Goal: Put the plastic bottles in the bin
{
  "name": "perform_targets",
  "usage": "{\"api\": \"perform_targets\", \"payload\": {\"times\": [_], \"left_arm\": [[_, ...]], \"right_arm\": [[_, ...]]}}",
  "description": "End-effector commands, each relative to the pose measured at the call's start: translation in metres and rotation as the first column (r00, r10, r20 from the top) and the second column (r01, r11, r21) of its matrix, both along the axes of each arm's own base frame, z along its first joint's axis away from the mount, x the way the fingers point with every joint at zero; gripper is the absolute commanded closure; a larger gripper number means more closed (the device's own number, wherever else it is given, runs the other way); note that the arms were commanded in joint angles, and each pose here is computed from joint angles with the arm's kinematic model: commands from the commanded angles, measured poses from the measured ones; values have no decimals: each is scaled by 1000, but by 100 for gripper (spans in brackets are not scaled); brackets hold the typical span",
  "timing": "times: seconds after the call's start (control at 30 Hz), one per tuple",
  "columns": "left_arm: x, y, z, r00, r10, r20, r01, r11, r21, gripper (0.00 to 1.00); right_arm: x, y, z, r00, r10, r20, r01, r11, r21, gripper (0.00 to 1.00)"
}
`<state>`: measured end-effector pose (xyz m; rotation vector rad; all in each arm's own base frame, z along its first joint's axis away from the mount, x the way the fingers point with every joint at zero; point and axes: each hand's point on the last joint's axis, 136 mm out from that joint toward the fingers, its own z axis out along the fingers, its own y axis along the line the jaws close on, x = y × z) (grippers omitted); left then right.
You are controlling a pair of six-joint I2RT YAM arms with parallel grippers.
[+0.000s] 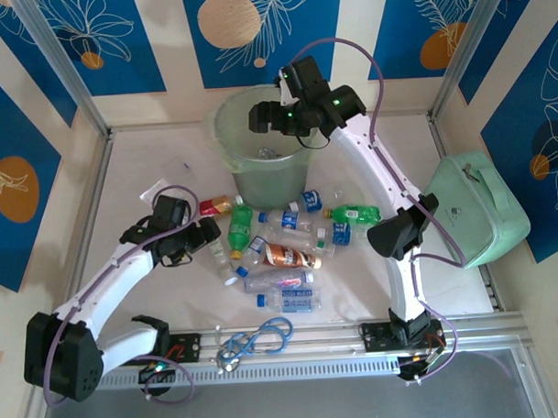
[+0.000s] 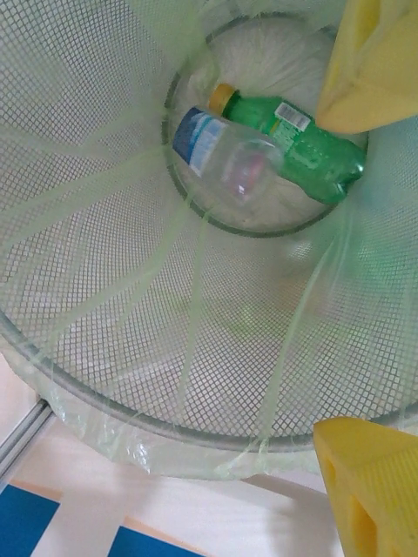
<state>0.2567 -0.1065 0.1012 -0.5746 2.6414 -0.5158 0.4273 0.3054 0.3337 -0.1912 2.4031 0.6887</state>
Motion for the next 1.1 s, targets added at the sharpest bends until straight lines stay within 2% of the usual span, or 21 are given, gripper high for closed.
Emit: {"api": "perform_targets", "payload": {"times": [0.0, 0.1, 0.27, 0.53, 0.73, 1.07], "left_arm": [[9, -5, -5, 1000, 6, 10, -6, 1000, -31, 9], [12, -9, -13, 1000, 9, -1, -9, 999, -49, 11], [15, -13, -26, 1000, 24, -16, -25, 997, -73, 12], [26, -15, -38, 998, 48, -37, -51, 996, -73, 14], [30, -15, -51, 996, 49, -73, -53, 998, -43, 18], [22, -14, -62, 991, 59, -116, -62, 998, -16, 28]], "right_arm": [[-19, 4, 27, 998, 47, 42, -49, 998, 28, 15], [-39, 10, 38, 993, 94, 72, -96, 995, 27, 16], [-93, 30, 47, 971, 209, 119, -215, 976, 39, 16], [-167, 42, 31, 940, 304, 153, -317, 946, 66, 16], [-191, 40, 0, 944, 319, 84, -325, 943, 68, 16], [-202, 33, -29, 955, 295, 24, -295, 954, 44, 16]]}}
